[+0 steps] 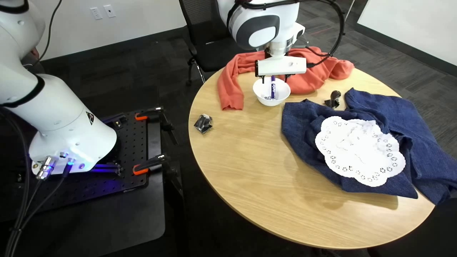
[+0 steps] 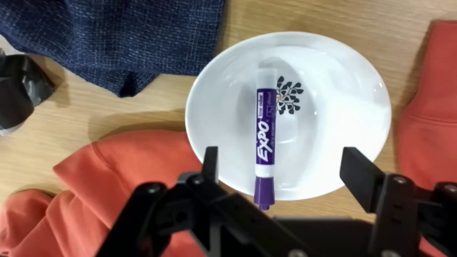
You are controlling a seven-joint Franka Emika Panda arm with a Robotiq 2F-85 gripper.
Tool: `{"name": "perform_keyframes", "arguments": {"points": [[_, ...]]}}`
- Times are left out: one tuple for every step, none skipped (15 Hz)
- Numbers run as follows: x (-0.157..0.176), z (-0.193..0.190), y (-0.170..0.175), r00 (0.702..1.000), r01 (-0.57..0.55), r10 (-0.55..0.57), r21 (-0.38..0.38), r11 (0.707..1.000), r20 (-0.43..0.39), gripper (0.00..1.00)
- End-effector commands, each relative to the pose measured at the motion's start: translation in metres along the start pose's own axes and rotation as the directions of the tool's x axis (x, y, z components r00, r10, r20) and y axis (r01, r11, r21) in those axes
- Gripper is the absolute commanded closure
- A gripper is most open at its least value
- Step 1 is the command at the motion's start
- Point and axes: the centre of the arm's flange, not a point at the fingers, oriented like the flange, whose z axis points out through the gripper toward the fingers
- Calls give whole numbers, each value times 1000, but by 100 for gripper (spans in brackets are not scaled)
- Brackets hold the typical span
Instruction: Put the marker in the bowl
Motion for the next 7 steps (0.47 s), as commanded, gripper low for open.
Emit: {"name": "perform_keyframes", "arguments": {"points": [[1, -2, 7, 1000, -8, 8, -10, 1000, -15, 0], [1, -3, 7, 1000, -9, 9, -10, 1000, -13, 0], [2, -4, 6, 1000, -10, 10, -8, 1000, -14, 0], [0, 0, 1, 1000, 0, 0, -2, 1000, -1, 0], [0, 0, 1, 1000, 0, 0, -2, 1000, -1, 0], [0, 0, 1, 1000, 0, 0, -2, 1000, -1, 0], [0, 0, 1, 1000, 0, 0, -2, 1000, -1, 0]]}}
